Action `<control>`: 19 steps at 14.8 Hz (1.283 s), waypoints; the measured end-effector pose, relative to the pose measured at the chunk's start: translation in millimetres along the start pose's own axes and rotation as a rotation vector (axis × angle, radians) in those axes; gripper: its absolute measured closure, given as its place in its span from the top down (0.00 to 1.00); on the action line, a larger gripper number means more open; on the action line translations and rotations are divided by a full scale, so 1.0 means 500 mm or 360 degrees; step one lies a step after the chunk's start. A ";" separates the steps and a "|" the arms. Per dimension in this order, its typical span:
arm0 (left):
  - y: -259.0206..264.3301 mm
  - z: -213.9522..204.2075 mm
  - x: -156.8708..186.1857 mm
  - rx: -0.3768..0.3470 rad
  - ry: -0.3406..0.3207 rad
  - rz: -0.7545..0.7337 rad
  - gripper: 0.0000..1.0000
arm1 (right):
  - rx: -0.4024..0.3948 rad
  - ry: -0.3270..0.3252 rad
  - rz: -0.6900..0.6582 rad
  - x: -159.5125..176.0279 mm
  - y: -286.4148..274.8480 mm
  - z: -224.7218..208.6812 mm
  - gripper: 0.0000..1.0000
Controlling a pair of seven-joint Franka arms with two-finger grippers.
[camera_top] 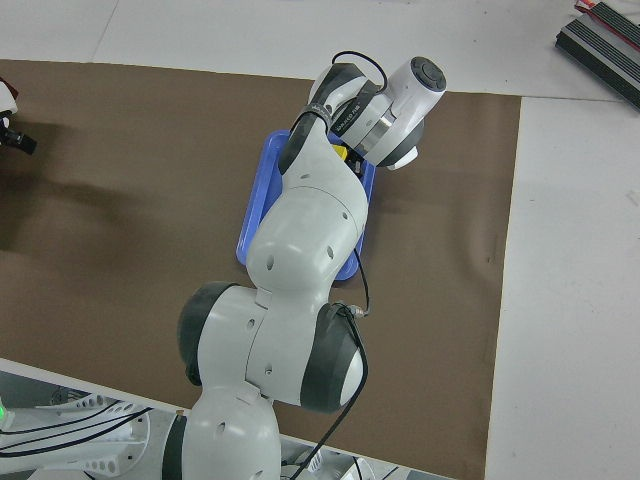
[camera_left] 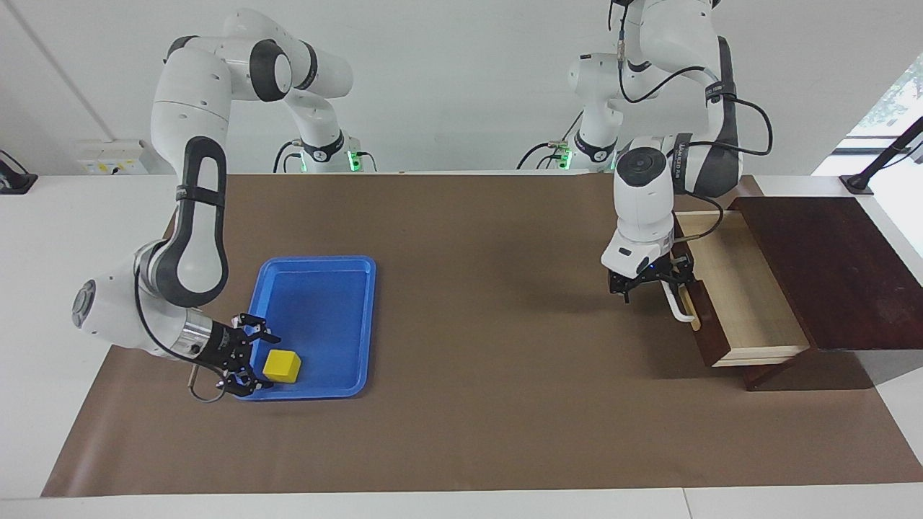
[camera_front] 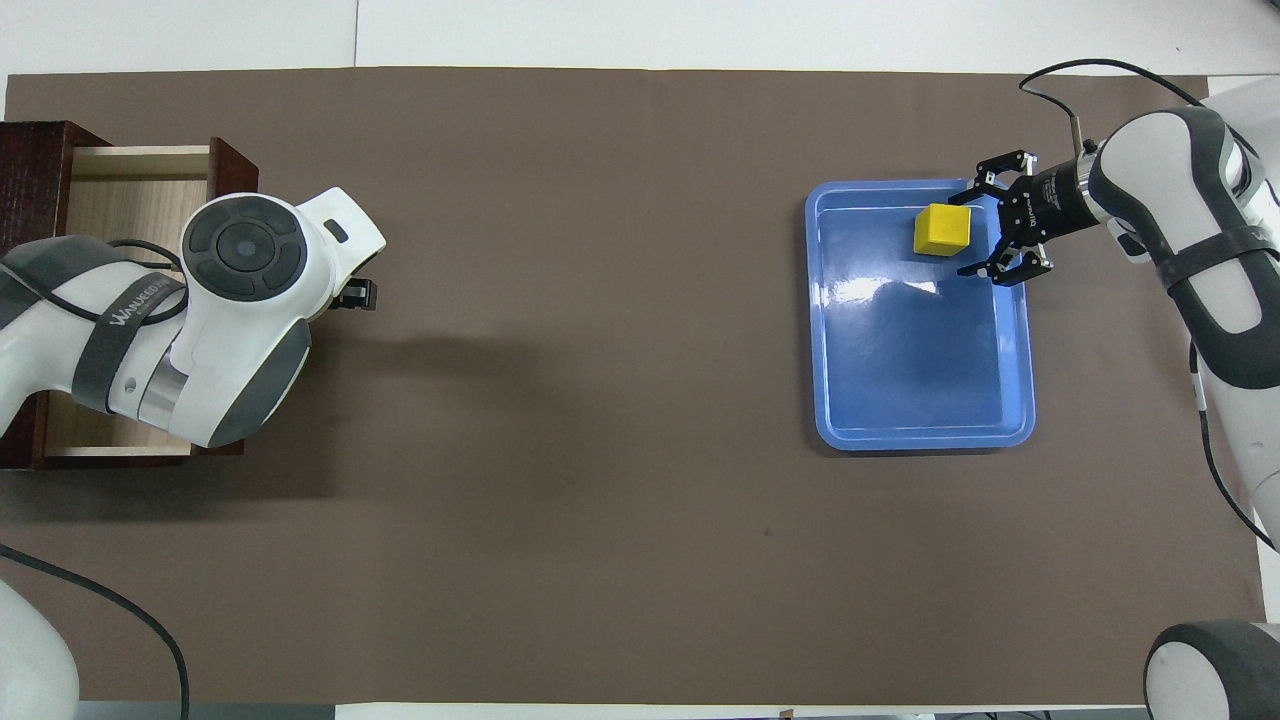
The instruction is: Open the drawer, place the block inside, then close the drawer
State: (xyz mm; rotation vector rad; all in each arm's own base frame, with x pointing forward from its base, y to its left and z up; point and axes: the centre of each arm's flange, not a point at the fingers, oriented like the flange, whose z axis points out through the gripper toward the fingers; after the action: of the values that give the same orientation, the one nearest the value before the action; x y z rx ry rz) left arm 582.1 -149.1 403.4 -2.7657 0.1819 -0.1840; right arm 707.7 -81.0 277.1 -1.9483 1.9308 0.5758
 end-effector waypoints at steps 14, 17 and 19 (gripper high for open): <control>-0.162 -0.161 0.053 -0.0373 -0.0220 -0.0452 1.00 | 0.0002 0.0001 -0.0207 0.007 0.003 0.003 0.56; -0.231 -0.206 0.026 -0.0484 -0.0276 -0.0571 1.00 | 0.0003 0.0001 -0.0238 0.006 0.003 0.002 0.56; -0.251 -0.227 0.009 -0.0515 -0.0315 -0.0678 1.00 | 0.0006 0.0002 -0.0243 0.004 0.002 -0.001 0.56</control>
State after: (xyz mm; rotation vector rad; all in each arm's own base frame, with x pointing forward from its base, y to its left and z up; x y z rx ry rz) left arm 582.4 -72.7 554.8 -3.0858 -0.4720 0.0167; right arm 706.5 -82.9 276.5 -2.0710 1.7627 0.5284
